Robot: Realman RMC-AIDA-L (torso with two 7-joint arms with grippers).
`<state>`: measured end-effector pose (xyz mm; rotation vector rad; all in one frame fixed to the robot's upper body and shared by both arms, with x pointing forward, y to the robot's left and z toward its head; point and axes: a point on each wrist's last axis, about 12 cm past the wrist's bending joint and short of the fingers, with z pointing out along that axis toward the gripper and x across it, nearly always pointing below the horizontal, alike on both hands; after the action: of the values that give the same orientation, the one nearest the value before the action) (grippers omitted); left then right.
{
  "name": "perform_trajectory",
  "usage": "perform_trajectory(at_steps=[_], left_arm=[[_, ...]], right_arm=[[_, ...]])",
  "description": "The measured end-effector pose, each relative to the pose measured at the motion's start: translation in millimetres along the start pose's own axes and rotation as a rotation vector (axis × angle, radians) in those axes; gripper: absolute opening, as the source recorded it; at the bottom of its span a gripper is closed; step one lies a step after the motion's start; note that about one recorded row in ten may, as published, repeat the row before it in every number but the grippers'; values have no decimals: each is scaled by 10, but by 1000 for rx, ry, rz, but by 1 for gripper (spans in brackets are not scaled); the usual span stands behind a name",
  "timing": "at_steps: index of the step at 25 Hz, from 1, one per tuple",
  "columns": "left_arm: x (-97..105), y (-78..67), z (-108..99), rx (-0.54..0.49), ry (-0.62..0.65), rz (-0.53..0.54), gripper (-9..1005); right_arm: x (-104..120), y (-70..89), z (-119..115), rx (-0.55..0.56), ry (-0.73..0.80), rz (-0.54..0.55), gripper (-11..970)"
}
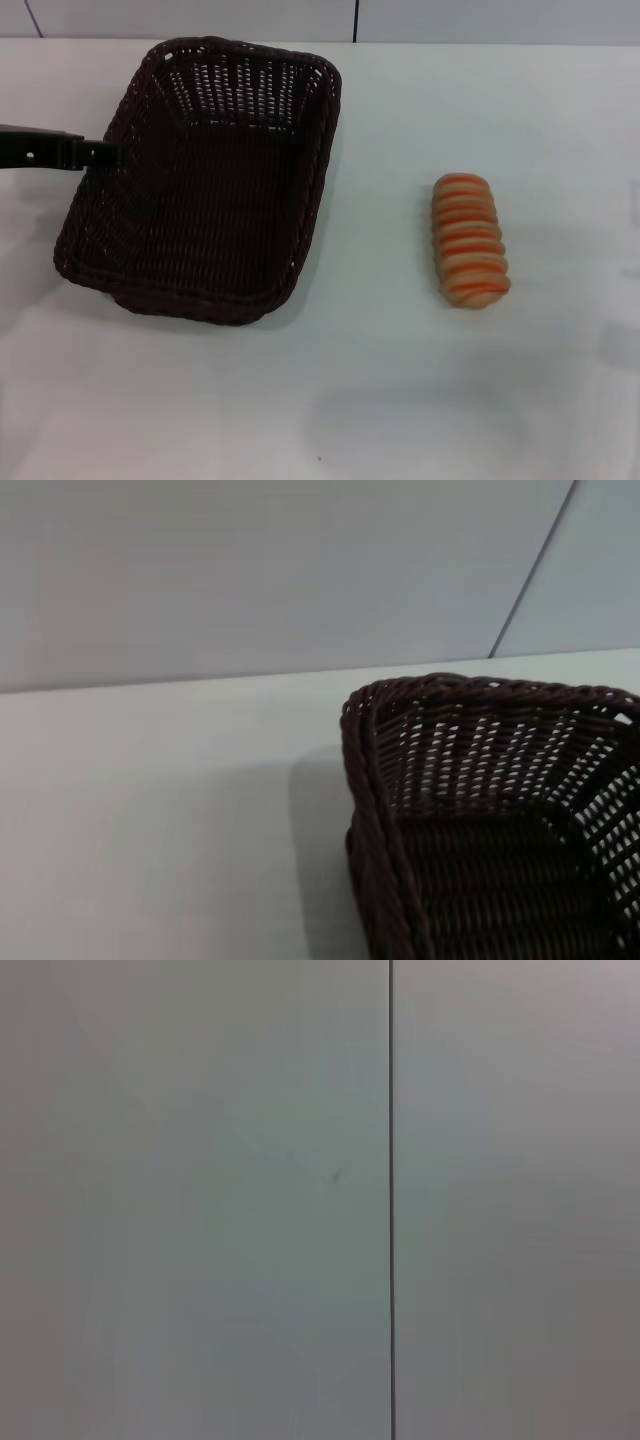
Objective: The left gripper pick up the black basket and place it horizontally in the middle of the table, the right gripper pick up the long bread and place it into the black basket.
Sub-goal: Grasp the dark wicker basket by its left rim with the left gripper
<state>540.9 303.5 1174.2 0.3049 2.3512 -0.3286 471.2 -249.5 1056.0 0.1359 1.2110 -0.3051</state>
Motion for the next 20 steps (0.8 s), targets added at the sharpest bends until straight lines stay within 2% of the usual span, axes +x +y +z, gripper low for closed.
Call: perform_trajectory(at_steps=[6, 20], left_arm=[[47, 29, 56, -18, 22, -13, 844], [183, 36, 222, -17, 75, -9, 755]], right_arm=[[0, -2, 1, -1, -2, -1, 714], [-9, -14, -4, 5, -11, -4, 713]])
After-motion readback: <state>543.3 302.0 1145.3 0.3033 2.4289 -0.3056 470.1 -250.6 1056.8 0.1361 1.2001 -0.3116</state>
